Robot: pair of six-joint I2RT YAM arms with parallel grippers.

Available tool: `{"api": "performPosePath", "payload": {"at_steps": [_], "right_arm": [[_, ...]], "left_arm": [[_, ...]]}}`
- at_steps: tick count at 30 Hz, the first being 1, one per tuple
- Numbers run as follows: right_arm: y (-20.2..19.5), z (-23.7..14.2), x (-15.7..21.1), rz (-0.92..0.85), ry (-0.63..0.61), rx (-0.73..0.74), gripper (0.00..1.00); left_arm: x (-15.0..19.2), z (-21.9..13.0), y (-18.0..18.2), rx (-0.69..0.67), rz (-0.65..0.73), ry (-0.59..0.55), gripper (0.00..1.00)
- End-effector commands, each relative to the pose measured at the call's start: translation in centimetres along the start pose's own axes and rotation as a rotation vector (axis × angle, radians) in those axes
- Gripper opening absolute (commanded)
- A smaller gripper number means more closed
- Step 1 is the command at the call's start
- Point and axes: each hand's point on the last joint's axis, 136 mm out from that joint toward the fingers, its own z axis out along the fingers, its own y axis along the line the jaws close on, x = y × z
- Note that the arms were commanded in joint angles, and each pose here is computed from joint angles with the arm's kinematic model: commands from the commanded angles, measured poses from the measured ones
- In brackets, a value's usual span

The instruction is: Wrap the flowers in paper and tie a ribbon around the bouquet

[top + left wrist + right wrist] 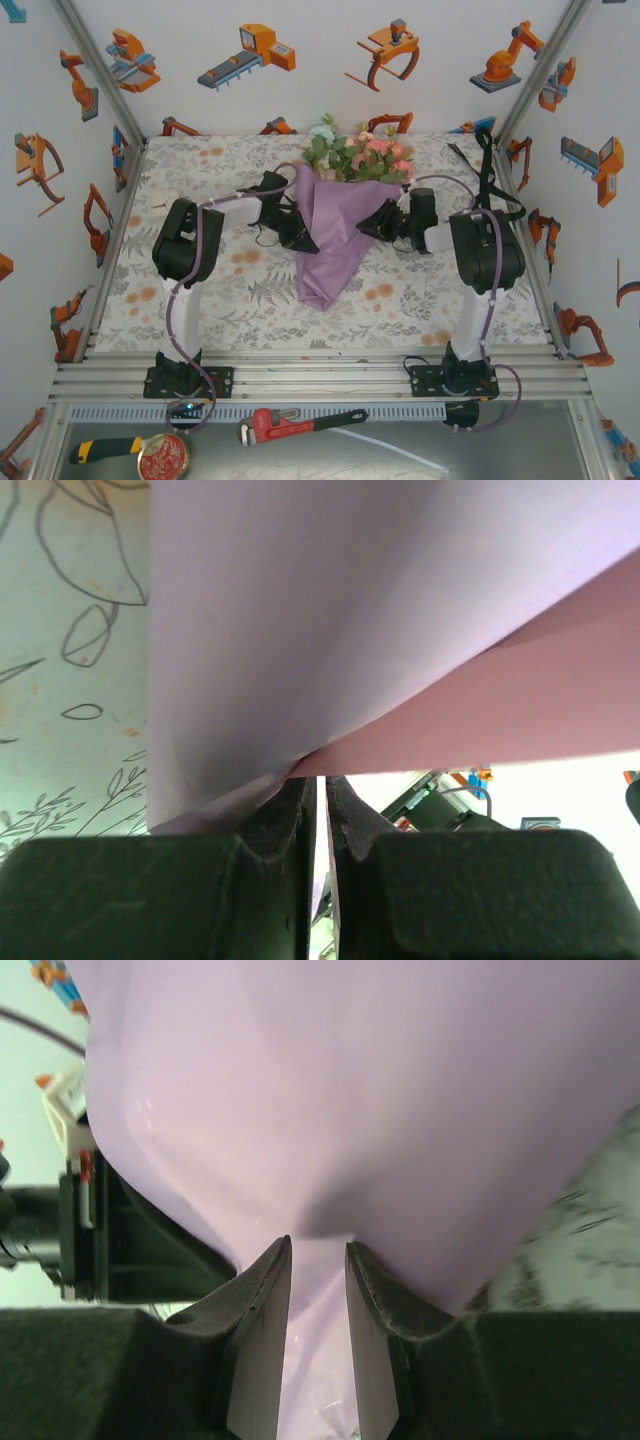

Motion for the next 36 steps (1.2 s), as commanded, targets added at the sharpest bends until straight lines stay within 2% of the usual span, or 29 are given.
{"api": "performPosePath", "payload": {"at_steps": [1, 8, 13, 16, 21, 25, 29, 31, 33, 36], "right_arm": [[-1.3, -0.5, -4.0, 0.016, -0.104, 0.025, 0.32], [-3.0, -2.1, -9.0, 0.05, -0.191, 0.049, 0.32], [-1.2, -3.0, -9.6, -0.004, -0.155, 0.059, 0.32], [1.1, -4.0, -9.0, -0.039, -0.139, 0.021, 0.32], [4.1, -7.1, -7.5, -0.085, -0.15, -0.006, 0.32], [6.0, -7.4, -4.0, -0.107, -0.082, -0.039, 0.32], [6.8, -6.3, 0.4, -0.149, 0.008, -0.053, 0.32], [6.6, -5.8, 2.0, -0.17, 0.038, -0.044, 0.32], [6.3, -5.4, 2.7, -0.176, 0.05, -0.045, 0.32], [6.3, -5.0, 3.6, -0.18, 0.074, -0.053, 0.31]], "left_arm": [[0.8, -0.5, 1.8, -0.062, 0.006, 0.005, 0.16], [1.2, -1.2, 1.2, -0.05, 0.036, 0.001, 0.16], [1.4, -3.8, -1.9, -0.001, 0.096, -0.042, 0.25], [2.2, -6.1, -3.8, 0.009, 0.146, -0.066, 0.32], [5.3, -8.4, -6.7, 0.008, 0.24, -0.059, 0.32], [9.6, -7.8, -8.4, -0.04, 0.328, 0.006, 0.3], [14.3, -6.1, -10.3, -0.033, 0.432, 0.093, 0.28], [15.9, -4.7, -9.3, -0.106, 0.465, 0.131, 0.28], [16.3, -3.7, -7.2, -0.24, 0.491, 0.129, 0.26], [14.2, -3.6, -3.6, -0.477, 0.517, 0.027, 0.24]]}}
